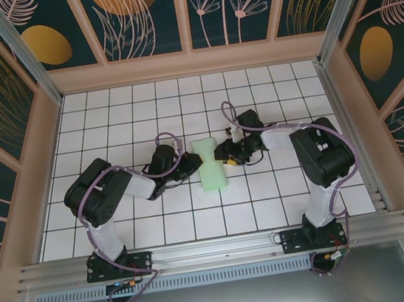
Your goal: Fold a paper plane with a square sheet of paper (pick it up from the middle)
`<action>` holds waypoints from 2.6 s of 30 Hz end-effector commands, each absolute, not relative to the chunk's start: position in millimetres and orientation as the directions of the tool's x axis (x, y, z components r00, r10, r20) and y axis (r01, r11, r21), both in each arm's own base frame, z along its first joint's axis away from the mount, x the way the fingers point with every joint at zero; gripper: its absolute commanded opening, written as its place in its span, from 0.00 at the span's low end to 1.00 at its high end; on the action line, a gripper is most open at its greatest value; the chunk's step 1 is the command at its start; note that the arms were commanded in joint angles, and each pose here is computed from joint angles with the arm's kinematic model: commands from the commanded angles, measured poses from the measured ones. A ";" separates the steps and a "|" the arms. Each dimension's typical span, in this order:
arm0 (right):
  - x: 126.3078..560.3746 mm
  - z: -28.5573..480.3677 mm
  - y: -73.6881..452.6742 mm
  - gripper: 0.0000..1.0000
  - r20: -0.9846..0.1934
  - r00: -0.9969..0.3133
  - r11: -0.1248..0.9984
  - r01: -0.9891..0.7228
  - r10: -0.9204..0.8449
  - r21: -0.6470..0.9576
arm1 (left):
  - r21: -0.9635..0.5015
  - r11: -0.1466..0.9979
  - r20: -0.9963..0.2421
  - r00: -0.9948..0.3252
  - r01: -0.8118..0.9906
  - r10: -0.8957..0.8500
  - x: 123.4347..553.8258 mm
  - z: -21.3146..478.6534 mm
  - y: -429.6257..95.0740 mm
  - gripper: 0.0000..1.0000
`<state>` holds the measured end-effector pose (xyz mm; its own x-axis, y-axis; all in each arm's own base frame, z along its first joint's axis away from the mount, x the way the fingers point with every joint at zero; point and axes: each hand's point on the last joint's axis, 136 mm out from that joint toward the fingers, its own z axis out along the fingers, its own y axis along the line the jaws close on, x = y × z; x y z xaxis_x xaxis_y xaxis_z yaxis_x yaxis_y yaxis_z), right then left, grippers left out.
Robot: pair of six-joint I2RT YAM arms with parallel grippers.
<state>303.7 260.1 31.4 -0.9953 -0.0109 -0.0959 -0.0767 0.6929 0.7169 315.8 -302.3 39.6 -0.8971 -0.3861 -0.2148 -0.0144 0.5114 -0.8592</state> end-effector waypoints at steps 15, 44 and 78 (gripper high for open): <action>290.4 -45.5 225.4 0.42 -0.041 -0.999 0.877 -0.019 0.001 0.479 | -0.649 0.741 -0.340 -0.806 -0.171 -0.484 329.7 62.8 -235.8 0.70; 268.1 -109.3 198.2 0.48 0.023 -0.997 0.987 -0.074 -0.078 0.139 | -0.644 0.765 -0.478 -0.776 -0.008 -0.411 351.1 93.8 -244.6 0.96; 267.5 -133.2 197.0 0.47 0.062 -0.990 0.987 -0.117 -0.124 0.113 | -0.714 0.698 -0.379 -0.805 -0.059 -0.456 351.7 77.0 -222.8 0.74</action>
